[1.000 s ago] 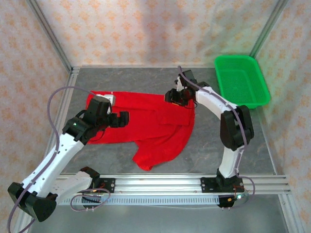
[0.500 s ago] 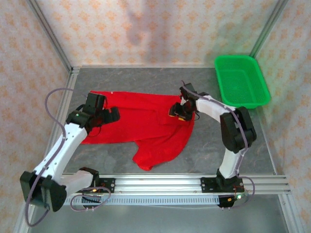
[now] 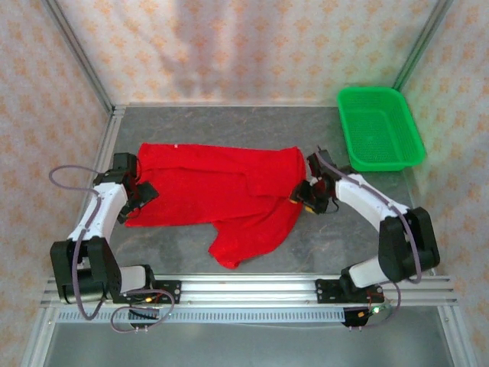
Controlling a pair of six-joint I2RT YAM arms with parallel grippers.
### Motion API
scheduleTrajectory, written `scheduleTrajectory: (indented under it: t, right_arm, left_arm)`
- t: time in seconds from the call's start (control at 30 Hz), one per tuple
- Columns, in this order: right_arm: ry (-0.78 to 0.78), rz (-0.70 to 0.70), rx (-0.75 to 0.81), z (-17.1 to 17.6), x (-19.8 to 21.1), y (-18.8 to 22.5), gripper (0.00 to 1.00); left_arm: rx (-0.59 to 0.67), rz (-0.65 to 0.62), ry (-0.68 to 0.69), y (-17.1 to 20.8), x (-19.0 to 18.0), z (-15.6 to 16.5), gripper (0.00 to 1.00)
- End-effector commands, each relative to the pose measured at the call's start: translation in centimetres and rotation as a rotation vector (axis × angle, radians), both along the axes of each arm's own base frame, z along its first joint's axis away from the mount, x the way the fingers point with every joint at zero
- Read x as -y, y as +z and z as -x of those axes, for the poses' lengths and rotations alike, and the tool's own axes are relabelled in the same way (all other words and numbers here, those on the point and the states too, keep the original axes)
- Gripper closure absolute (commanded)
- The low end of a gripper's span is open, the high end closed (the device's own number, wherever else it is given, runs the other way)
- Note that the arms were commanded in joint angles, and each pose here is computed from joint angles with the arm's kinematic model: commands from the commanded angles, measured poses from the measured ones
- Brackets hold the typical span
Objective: Fold and stack the t-shirts
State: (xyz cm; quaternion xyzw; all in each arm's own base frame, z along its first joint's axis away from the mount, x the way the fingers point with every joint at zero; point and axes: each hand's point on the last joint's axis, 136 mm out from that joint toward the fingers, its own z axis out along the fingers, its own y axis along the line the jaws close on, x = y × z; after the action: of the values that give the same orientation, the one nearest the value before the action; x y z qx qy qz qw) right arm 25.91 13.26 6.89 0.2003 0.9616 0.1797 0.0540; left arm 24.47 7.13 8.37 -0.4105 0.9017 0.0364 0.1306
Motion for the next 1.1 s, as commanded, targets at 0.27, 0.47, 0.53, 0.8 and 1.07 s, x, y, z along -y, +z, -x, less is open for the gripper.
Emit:
scheduleTrajectory:
  t: [0.27,0.47,0.53,0.8,1.07]
  right_arm:
    - [-0.068,-0.130,0.019,-0.9,-1.9,-2.4,0.52]
    - [-0.084,-0.097,0.009,-2.1,-1.9,-3.6,0.67]
    - [-0.092,-0.074,0.013,-2.5,-1.6,-3.5,0.76]
    - [-0.037,0.104,0.025,-3.8,0.6,-1.8,1.00]
    - [0.106,0.400,0.001,-5.6,4.4,1.2,1.00]
  left_arm:
    - [-0.015,0.078,0.081,-4.8,-1.1,-1.6,0.11]
    - [-0.031,0.121,0.120,-6.7,-1.4,-1.8,0.18]
    - [-0.024,0.141,0.124,-7.0,-1.3,-2.0,0.24]
    - [-0.038,0.146,0.131,-7.3,-2.0,-1.9,0.59]
    - [-0.063,0.147,0.130,-8.0,-2.7,-1.8,0.59]
